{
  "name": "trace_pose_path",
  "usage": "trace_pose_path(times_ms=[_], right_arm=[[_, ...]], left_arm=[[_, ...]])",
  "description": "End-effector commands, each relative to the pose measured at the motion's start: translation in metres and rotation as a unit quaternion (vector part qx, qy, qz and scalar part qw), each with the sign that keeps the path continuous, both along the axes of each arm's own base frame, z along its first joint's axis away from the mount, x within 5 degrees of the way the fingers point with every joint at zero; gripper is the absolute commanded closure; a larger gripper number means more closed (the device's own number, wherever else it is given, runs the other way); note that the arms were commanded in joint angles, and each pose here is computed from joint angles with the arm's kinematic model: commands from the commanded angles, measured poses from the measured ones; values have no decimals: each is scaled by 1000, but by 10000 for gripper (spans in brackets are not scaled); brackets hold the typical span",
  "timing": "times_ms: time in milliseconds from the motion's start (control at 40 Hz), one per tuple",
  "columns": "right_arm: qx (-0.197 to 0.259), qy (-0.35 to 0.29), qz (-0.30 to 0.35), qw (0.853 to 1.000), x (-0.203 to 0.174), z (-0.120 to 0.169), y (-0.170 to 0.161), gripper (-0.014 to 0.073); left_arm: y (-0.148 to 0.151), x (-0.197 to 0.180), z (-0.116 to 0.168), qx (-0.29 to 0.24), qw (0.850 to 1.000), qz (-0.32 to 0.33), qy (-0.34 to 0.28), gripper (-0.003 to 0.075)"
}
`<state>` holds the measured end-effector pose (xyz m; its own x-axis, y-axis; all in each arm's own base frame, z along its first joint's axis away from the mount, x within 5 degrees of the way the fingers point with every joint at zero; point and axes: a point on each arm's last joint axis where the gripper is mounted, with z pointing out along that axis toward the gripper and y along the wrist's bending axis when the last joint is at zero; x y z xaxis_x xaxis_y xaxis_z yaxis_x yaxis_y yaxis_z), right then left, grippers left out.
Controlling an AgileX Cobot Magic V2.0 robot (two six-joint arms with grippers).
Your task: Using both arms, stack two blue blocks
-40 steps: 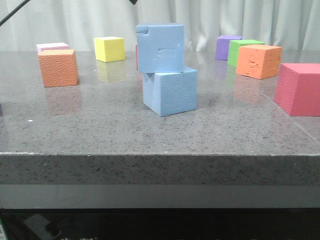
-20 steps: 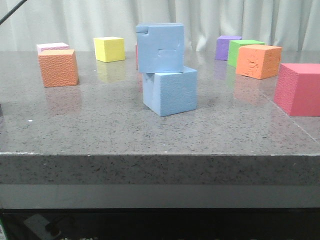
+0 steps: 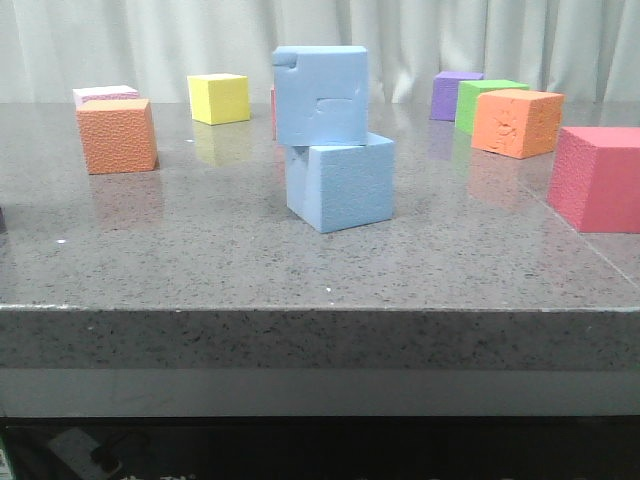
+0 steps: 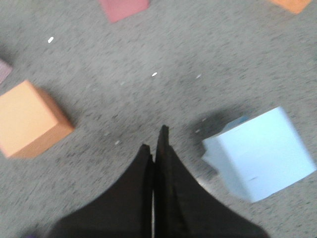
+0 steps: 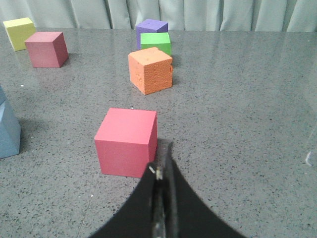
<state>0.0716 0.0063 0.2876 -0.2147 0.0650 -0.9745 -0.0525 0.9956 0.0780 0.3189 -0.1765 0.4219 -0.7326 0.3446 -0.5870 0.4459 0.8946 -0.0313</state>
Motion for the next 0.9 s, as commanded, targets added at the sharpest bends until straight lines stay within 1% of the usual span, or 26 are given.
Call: trace_pose_path(times_ms=[0,200,375,525,626,876], right_arm=[[-2,-47,-6,999,1,15,-1,666],[-2,-47,-6,999,1,15,-1,666],[-2,-47,-6,999,1,15,-1,666],[-2,-47,-6,999,1,15,-1,666],[-2,-47,-6,999,1,15,-1,666],[-2,-47,-6,999,1,15,-1,666]], left_arm=[[24,-19,18,-5,1000,17,-10,738],[48,-32,2,4,999,42,7,738],[62,-50,-10,-6,999,50,-13,738],[69,-66,-17,-31,996,51,-64,738],[73,-76,-27,-46,993,51,-95,738],[86,-106,-47,-78,982,50,-167,738]])
